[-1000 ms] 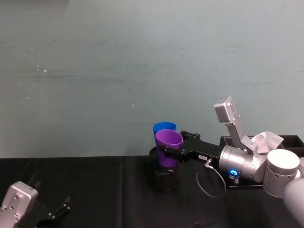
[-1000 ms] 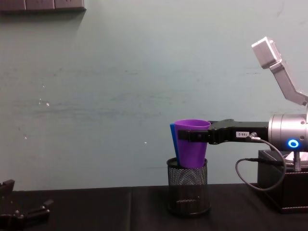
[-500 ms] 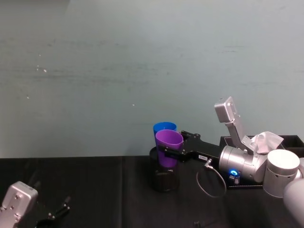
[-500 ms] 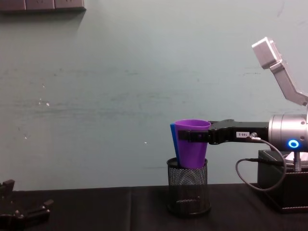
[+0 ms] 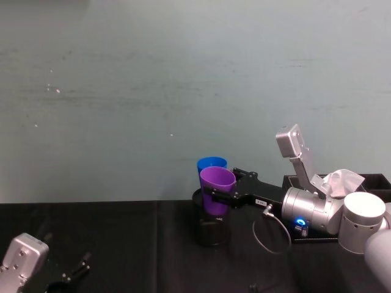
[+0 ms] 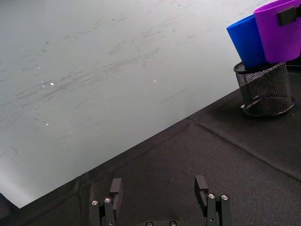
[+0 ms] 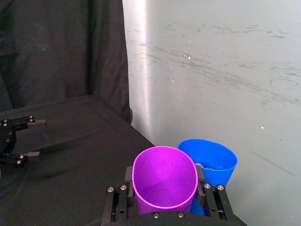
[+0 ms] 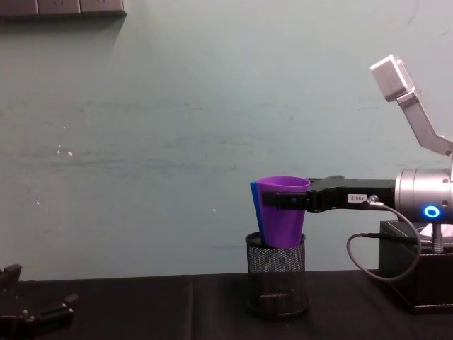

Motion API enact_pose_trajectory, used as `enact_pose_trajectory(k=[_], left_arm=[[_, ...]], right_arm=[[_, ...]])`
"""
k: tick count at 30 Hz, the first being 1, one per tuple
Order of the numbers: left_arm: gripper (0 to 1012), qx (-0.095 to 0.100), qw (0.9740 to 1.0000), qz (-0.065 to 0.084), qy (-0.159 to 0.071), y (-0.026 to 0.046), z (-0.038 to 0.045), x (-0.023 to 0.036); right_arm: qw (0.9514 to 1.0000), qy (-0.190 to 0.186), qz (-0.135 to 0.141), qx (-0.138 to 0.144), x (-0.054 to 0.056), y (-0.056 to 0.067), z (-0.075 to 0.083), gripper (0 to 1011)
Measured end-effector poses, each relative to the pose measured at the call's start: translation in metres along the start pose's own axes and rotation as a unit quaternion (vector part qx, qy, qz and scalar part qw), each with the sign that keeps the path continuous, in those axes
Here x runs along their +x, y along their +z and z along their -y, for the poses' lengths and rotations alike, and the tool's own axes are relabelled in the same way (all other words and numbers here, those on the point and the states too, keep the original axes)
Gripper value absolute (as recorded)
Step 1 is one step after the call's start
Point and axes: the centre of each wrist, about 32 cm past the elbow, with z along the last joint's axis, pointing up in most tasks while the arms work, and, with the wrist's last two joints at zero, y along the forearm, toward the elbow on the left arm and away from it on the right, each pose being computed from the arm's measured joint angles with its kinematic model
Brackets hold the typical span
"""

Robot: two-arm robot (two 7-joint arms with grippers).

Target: Pick up one cup with a gripper and tap it against the other cup.

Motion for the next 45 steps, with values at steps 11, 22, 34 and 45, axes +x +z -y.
enact_pose_trajectory(k=[11,22,34,45], left_arm=[[1000,0.000,1.0000,0.000,0.000,0.0000,0.0000,0.0000],[1000,0.000,1.0000,0.000,0.000,0.0000,0.0000,0.0000],[1000,0.000,1.0000,0.000,0.000,0.0000,0.0000,0.0000],[1000,0.000,1.0000,0.000,0.000,0.0000,0.0000,0.0000]], right_arm=[[1.0000,0.000,0.000,0.000,0.0000,0.0000,0.0000,723],[1.0000,0.000,0.000,0.000,0.0000,0.0000,0.0000,723],[1.0000,0.000,0.000,0.000,0.0000,0.0000,0.0000,723],[1.0000,0.000,0.000,0.000,0.0001,0.0000,0.0002,723]])
